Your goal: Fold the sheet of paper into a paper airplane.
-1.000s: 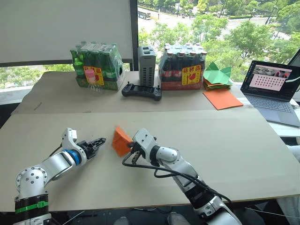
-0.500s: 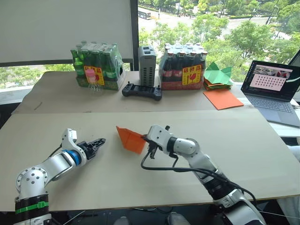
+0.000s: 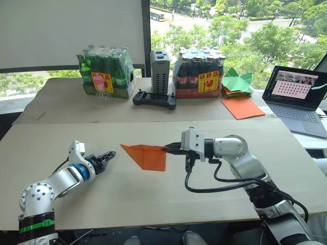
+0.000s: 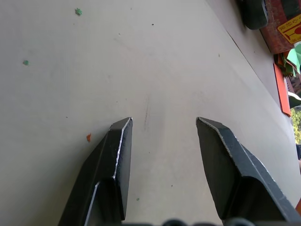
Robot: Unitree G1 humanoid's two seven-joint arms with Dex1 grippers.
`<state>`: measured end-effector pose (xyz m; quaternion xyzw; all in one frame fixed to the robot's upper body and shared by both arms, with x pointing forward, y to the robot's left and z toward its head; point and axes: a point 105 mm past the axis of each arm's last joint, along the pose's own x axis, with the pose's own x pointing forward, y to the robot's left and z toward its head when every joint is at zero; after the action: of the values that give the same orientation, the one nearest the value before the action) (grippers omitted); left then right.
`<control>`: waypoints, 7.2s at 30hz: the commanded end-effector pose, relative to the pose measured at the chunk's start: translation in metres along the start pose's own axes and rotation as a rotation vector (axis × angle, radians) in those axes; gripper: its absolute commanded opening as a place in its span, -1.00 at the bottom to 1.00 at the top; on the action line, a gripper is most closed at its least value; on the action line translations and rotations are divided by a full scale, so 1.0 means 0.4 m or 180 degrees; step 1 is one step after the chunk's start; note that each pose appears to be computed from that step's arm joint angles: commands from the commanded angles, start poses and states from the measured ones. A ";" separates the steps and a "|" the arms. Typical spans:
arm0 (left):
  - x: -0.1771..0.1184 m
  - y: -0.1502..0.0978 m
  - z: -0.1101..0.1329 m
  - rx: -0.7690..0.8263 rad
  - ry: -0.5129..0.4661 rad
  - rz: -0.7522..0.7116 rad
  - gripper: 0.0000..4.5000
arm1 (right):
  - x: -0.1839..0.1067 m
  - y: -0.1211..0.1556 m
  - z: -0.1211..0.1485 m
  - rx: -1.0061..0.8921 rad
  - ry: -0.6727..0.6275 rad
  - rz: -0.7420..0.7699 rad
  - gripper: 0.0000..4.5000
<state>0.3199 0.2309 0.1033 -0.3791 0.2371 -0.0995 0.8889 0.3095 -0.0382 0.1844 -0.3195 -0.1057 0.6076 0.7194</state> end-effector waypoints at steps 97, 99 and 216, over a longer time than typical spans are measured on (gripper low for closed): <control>0.124 -0.073 -0.135 0.2790 0.1294 -0.1510 -1.00 | 0.023 0.119 -0.119 -0.0135 0.0311 0.0250 -0.18; 0.123 -0.071 -0.134 0.2792 0.1292 -0.1497 -1.00 | 0.021 0.122 -0.120 -0.0136 0.0314 0.0256 -0.18; 0.135 -0.126 -0.151 0.3104 0.1129 -0.1636 -1.00 | 0.033 0.112 -0.271 0.1707 0.1061 -0.0572 -0.98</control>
<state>0.3374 0.1421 0.0865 0.0431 0.2101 -0.4648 0.8590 0.3367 -0.0489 0.0861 -0.2021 0.1127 0.4981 0.8357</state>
